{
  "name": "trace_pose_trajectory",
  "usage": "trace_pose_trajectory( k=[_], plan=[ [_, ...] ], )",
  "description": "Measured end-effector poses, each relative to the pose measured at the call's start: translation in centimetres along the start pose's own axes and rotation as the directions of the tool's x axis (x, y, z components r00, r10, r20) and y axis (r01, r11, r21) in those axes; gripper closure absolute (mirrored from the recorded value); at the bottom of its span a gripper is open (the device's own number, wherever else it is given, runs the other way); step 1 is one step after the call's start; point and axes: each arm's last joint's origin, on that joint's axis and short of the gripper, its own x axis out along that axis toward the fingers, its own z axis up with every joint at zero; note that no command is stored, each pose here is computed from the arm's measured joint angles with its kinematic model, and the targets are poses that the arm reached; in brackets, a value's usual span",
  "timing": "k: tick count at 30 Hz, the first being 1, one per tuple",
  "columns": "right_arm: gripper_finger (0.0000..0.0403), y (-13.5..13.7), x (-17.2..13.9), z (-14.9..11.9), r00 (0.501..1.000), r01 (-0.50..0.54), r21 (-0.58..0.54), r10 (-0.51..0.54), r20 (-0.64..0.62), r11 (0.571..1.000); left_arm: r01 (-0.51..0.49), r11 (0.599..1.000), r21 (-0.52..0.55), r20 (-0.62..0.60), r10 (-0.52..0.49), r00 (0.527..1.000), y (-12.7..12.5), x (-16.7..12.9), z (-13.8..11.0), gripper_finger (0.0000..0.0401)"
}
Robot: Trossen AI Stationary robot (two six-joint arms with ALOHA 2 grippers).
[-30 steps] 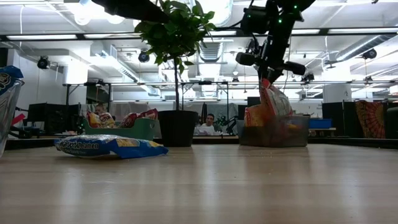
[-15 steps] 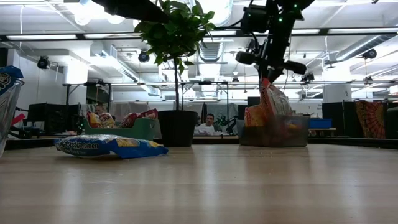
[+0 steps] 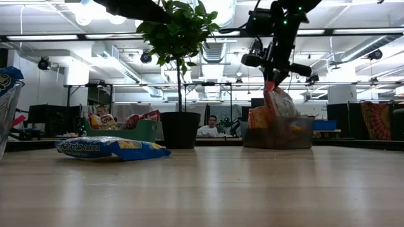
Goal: Sort Maruchan noodles
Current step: Put the orange noodle pack into the black bin
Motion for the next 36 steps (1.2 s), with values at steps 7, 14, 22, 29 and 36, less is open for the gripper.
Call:
trace_pose_trajectory(
  k=[7,14,22,29,36],
  plan=[
    [0.0335,-0.2,0.1,0.3,1.0,0.014,-0.045,-0.013,0.015,0.999,0.0,1.0,0.0,0.0,0.0,1.0,0.0,0.0,0.0,0.0325],
    [0.025,-0.2,0.1,0.3,1.0,0.014,-0.063,-0.012,0.018,0.998,0.0,1.0,0.0,0.0,0.0,1.0,0.0,0.0,0.0,0.0325],
    [0.023,-0.8,-0.5,1.5,0.999,0.026,-0.131,-0.02,0.044,0.991,0.0,1.0,0.0,0.0,0.0,1.0,0.0,0.0,0.0,0.0325],
    [0.0302,-1.2,0.9,0.8,0.994,0.107,-0.187,-0.103,0.029,0.977,0.0,1.0,0.0,0.0,0.0,1.0,0.0,0.0,0.0,0.0325],
    [0.0366,-2.1,3.0,-1.1,0.987,0.151,-0.192,-0.159,-0.022,0.97,0.0,1.0,0.0,0.0,0.0,1.0,0.0,0.0,0.0,0.0325]
  ],
)
